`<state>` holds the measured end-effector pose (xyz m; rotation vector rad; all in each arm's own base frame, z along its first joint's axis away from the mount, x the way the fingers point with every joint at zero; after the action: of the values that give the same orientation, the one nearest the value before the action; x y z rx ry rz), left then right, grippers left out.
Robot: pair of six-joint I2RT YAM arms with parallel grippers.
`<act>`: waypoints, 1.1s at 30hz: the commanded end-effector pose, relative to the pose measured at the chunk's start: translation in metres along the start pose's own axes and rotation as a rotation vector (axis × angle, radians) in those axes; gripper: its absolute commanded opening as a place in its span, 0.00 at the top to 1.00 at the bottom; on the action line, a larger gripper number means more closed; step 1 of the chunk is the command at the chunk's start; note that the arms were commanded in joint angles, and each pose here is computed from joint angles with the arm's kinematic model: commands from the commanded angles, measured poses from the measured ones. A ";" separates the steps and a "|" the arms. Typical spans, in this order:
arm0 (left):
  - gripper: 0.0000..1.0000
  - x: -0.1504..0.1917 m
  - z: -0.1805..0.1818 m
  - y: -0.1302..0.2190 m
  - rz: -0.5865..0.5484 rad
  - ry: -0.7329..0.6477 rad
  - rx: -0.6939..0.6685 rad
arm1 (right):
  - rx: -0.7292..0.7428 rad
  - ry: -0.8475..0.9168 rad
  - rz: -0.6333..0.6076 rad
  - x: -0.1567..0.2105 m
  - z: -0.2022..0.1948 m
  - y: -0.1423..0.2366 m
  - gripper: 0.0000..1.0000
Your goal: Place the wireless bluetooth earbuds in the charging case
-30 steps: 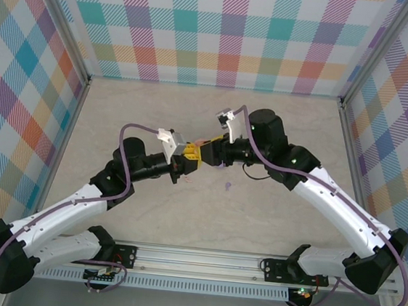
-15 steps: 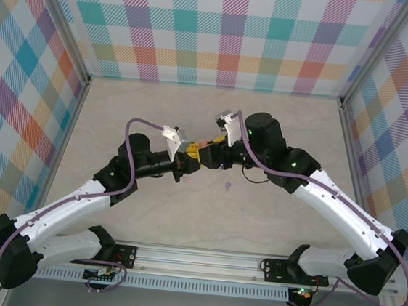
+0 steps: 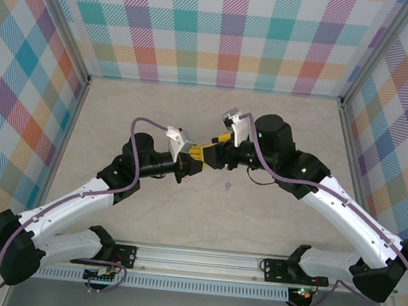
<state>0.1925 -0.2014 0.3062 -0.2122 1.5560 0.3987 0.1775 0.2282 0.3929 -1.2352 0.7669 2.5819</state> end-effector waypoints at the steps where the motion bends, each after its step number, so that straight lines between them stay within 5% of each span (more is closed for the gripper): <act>1: 0.87 -0.018 -0.005 0.001 -0.059 -0.011 0.037 | -0.008 0.020 -0.006 0.001 0.001 -0.001 0.41; 5: 0.87 -0.014 -0.003 0.000 -0.039 -0.002 0.007 | 0.059 -0.005 -0.042 0.001 -0.004 0.002 0.42; 11: 0.87 -0.007 0.002 0.000 -0.005 0.020 -0.060 | 0.470 -0.152 -0.127 0.005 -0.044 0.013 0.45; 33: 0.85 0.000 0.010 0.009 0.046 0.104 -0.230 | 1.239 -0.903 0.000 0.079 -0.242 0.082 0.37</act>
<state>0.2016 -0.1905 0.2987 -0.3485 1.6179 0.6167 0.2649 0.0409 0.2473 0.1456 1.5573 1.7418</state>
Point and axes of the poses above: each hand's point on the last joint's axis, 136 mm out from that joint toward the fingers, its own y axis back along the fingers, its own z axis along the line the jaws close on, x = y × z, the point moved 10 cm from there along y, back along the fingers, and after that the axes turned 11 degrees about -y, right-handed, at the moved point
